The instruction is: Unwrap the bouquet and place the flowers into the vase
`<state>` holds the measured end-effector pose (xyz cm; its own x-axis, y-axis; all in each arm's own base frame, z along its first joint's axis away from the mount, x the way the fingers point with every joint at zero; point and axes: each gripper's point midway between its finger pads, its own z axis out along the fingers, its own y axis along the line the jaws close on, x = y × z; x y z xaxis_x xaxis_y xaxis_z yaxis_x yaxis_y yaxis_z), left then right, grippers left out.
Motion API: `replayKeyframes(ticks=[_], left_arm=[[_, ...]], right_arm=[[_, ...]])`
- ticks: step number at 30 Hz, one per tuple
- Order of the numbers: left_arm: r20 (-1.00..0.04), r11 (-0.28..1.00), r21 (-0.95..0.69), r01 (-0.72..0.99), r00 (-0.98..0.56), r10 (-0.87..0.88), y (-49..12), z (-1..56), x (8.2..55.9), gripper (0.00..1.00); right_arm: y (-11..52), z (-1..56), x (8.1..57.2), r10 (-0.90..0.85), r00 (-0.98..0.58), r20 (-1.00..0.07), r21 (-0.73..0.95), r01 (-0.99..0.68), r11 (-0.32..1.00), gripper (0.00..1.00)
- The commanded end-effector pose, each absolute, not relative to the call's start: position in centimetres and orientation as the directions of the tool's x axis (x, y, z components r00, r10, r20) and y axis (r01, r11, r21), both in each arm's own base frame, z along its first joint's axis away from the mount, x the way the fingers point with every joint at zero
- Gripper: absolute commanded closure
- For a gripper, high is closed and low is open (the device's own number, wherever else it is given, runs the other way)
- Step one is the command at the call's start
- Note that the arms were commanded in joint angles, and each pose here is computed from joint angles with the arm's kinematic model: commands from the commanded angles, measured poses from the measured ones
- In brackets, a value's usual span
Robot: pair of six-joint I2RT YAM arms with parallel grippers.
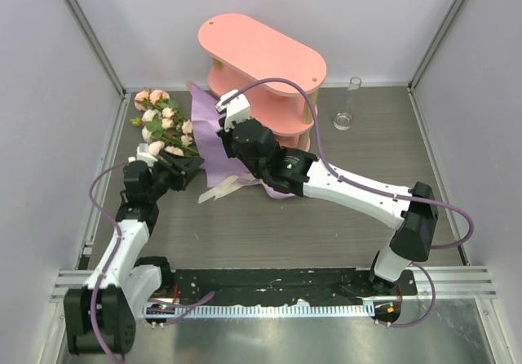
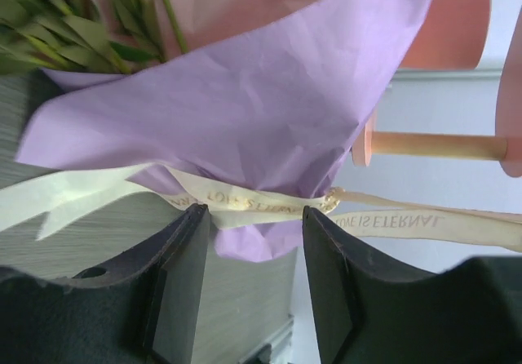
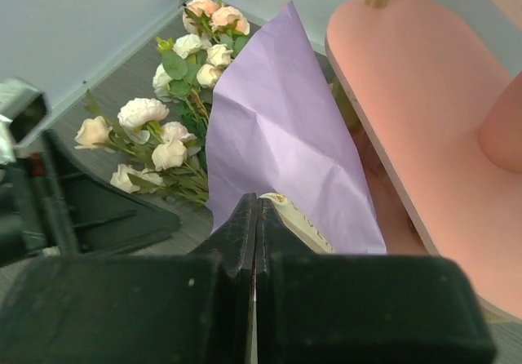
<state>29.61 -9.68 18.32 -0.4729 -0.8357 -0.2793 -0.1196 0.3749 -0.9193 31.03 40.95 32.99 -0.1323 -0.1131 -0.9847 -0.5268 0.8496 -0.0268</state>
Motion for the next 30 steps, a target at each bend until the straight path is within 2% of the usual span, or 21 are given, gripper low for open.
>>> replayKeyframes(ticks=[1,4,6,7,11,16,21,23,27,30], left_arm=[[-0.289,0.267,-0.956,0.121,-0.539,-0.791,-14.0,25.0,31.5,0.47],[-0.31,0.284,-0.95,0.133,-0.539,-0.784,-16.1,25.3,33.5,0.48],[-0.289,0.271,-0.955,0.118,-0.563,-0.775,-17.5,25.0,35.0,0.52],[-0.291,0.242,-0.957,0.162,-0.562,-0.775,-18.0,26.1,35.3,0.54],[-0.268,0.17,-0.961,0.217,-0.581,-0.768,-19.8,27.5,36.2,0.69],[-0.294,0.188,-0.953,0.236,-0.587,-0.754,-21.7,27.1,37.1,0.76],[-0.266,0.093,-0.951,0.294,-0.63,-0.73,-24.0,27.6,37.4,0.88],[-0.293,0.118,-0.945,0.304,-0.632,-0.717,-25.3,26.8,38.1,0.9],[-0.25,0.163,-0.968,0.193,-0.637,-0.729,-25.5,21.9,39.4,0.96],[-0.276,0.261,-0.958,0.114,-0.604,-0.747,-24.2,17.5,40.3,0.99]], right_arm=[[41.4,36.6,31.0,0.028,-0.085,-0.996,0.069,-0.533,0.843,0.99],[41.1,36.5,30.9,0.027,-0.086,-0.996,0.068,-0.531,0.845,0.99],[41.3,36.7,30.9,0.047,-0.08,-0.996,0.083,-0.536,0.84,0.99],[41.3,36.8,30.8,0.047,-0.08,-0.996,0.083,-0.539,0.838,0.99],[41.1,36.3,30.6,0.047,-0.088,-0.995,0.087,-0.542,0.836,0.99],[41.2,36.4,30.4,0.063,-0.091,-0.994,0.103,-0.551,0.828,0.99],[41.5,36.5,30.3,0.069,-0.093,-0.993,0.109,-0.56,0.821,0.99],[41.5,36.5,30.4,0.069,-0.093,-0.993,0.109,-0.559,0.822,0.99],[41.4,36.6,30.3,0.079,-0.094,-0.992,0.118,-0.558,0.821,0.99],[41.3,36.7,30.2,0.08,-0.096,-0.992,0.121,-0.56,0.819,0.99]])
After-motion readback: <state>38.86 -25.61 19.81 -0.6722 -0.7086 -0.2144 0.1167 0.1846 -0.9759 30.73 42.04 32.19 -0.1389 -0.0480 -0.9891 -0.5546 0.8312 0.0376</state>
